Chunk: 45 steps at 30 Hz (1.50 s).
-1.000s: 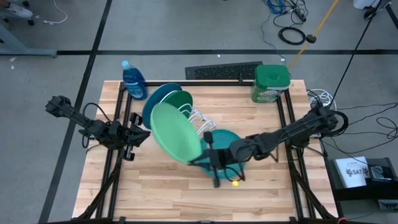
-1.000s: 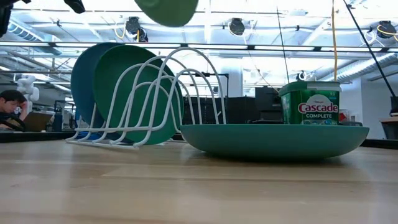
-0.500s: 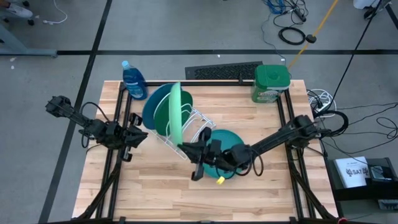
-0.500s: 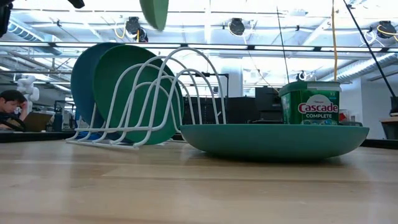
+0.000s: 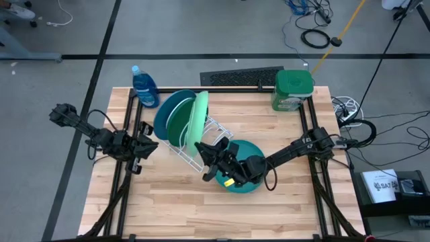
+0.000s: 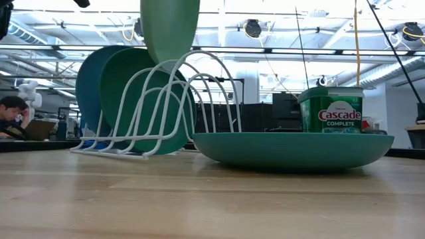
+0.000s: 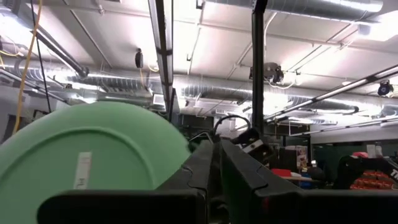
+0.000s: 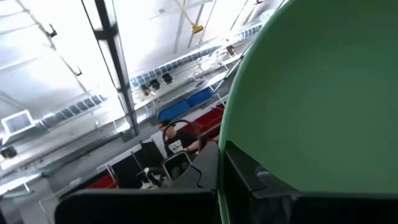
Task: Sort dishes
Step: Put the light green plate on the dish rack
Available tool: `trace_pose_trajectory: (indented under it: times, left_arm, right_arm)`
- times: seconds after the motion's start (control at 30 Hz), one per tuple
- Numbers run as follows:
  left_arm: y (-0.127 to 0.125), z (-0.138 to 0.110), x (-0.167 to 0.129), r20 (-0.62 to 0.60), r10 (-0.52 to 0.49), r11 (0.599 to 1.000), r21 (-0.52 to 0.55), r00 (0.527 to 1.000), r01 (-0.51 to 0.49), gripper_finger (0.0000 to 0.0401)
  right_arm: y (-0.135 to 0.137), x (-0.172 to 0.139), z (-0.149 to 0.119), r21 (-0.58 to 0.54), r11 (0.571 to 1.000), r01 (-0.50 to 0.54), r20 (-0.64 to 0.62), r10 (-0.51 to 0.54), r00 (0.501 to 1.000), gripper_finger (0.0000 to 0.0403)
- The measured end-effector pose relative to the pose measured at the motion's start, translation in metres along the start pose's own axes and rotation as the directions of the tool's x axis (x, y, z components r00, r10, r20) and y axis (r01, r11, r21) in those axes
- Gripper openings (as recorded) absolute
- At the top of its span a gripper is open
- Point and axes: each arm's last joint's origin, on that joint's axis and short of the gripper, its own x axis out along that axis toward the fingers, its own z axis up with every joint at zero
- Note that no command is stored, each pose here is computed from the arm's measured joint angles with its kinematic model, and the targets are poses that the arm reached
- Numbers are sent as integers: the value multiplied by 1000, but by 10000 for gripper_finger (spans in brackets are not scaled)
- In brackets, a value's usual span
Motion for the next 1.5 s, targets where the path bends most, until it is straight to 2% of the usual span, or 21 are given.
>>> trace_pose_trajectory:
  times: [0.27,0.43,0.6,1.3,1.5]
  left_arm:
    - [0,1,0,7,1,1000,5,1000,-1,31]
    - [0,3,0,25,4,1000,1,1000,-4,31]
    - [0,2,0,24,4,1000,2,1000,-4,31]
    - [0,2,0,21,5,1000,3,1000,-5,31]
    - [0,2,0,20,5,1000,3,1000,-5,31]
  right_arm:
    - [-12,8,-4,2,992,127,-13,-127,992,0]
    - [-22,13,-13,9,986,167,-77,-166,983,0]
    - [-32,15,-23,-44,977,207,-144,-211,967,0]
    - [-56,18,-40,-276,930,242,-271,-316,909,6]
    - [-59,16,-44,-332,913,236,-297,-338,893,31]
